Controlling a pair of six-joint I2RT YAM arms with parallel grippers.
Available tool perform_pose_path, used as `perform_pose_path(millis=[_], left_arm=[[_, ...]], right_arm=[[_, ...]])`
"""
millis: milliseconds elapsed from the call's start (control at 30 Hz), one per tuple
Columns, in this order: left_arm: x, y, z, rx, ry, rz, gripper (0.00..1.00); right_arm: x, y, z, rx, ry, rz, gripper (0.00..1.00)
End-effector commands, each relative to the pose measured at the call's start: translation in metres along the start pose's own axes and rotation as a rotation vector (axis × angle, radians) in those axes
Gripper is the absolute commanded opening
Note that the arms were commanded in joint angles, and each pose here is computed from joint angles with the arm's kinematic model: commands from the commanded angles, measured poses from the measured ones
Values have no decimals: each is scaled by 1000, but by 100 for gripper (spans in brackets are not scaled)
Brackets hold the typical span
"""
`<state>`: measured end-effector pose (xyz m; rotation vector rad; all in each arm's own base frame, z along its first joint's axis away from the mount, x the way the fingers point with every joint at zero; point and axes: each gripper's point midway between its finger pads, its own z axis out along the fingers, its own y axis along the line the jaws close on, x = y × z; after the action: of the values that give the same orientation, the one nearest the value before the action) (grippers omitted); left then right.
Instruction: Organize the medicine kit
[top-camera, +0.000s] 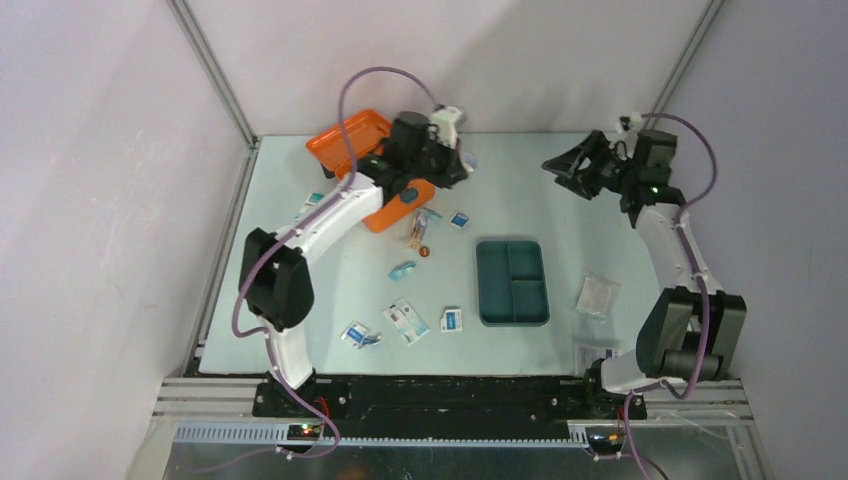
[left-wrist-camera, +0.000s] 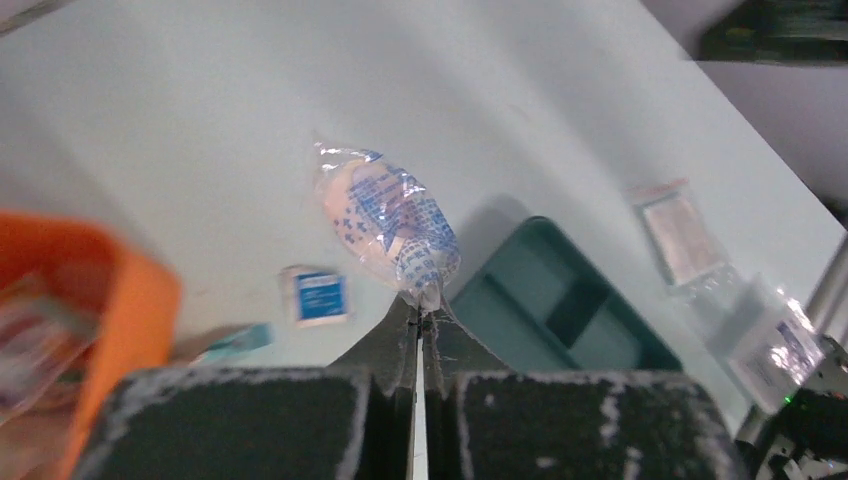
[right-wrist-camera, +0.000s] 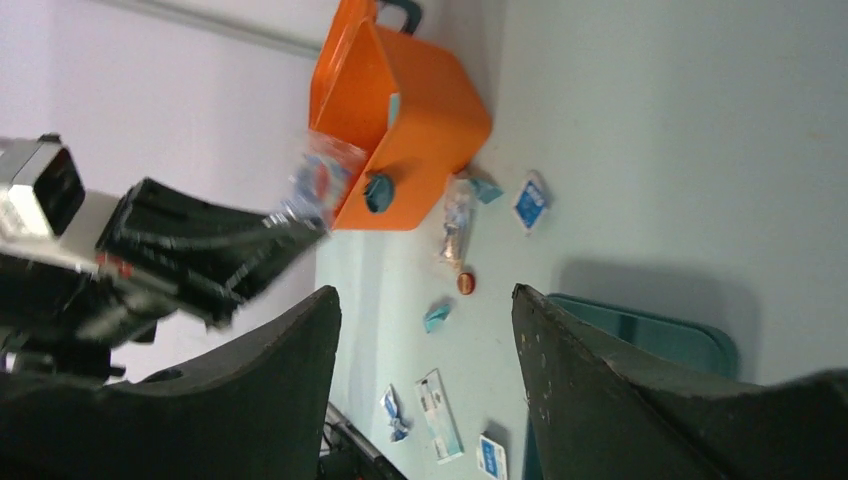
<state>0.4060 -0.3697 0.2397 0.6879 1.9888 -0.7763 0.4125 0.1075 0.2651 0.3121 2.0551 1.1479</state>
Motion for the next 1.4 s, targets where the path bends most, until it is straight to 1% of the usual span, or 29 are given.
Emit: perform_pose_path(millis=[0,33,67,100,167,200,233,267,300,367,500,600,833,1000,1133,1367], left_arm=[[-47,71,-67,-76,-136,-8,0],[-39,82,-71,-94,-123,-22,0],[-40,100,-83,-132,-134,-34,0],[-32,107,-86,-142,-121,-45,0],[-20,124,-91,-151,-95,-40,0],[-14,132,-90,-158,-74,-13,0],[-5,136,-89,-161,-44,2,0],[2,144,-85,-172,-15,49,0],[17,152,-78,-176,33,53,0],[30,163,-73,-186,84,109,0],[49,182,-56,-209,147,132,0],[55,202,-46,-269,177,143,0],[57,243,-24,-374,231,244,0],[45,251,-18,-398,227,294,0],[47,262,-11,-430,258,356,3],[59,270,1,-425,320,456,3]], right_arm=[[-1,-17,-34,48,-65,-21,69],[-3,-24,-38,56,-79,-5,69],[-1,-28,-40,57,-90,-3,70],[-2,-33,-42,63,-102,10,71],[-3,-38,-44,66,-119,16,71],[-4,-40,-45,65,-125,19,71],[-4,-40,-45,61,-125,19,71],[-5,-40,-44,59,-126,20,71],[-5,-40,-44,55,-125,20,71],[-3,-41,-44,56,-116,25,71],[-1,-46,-46,68,-109,24,70],[-2,-47,-48,67,-119,24,70],[-3,-44,-51,64,-129,5,70],[-3,-47,-51,71,-132,5,69],[-3,-48,-51,70,-132,8,70],[-3,-50,-53,74,-132,16,70]])
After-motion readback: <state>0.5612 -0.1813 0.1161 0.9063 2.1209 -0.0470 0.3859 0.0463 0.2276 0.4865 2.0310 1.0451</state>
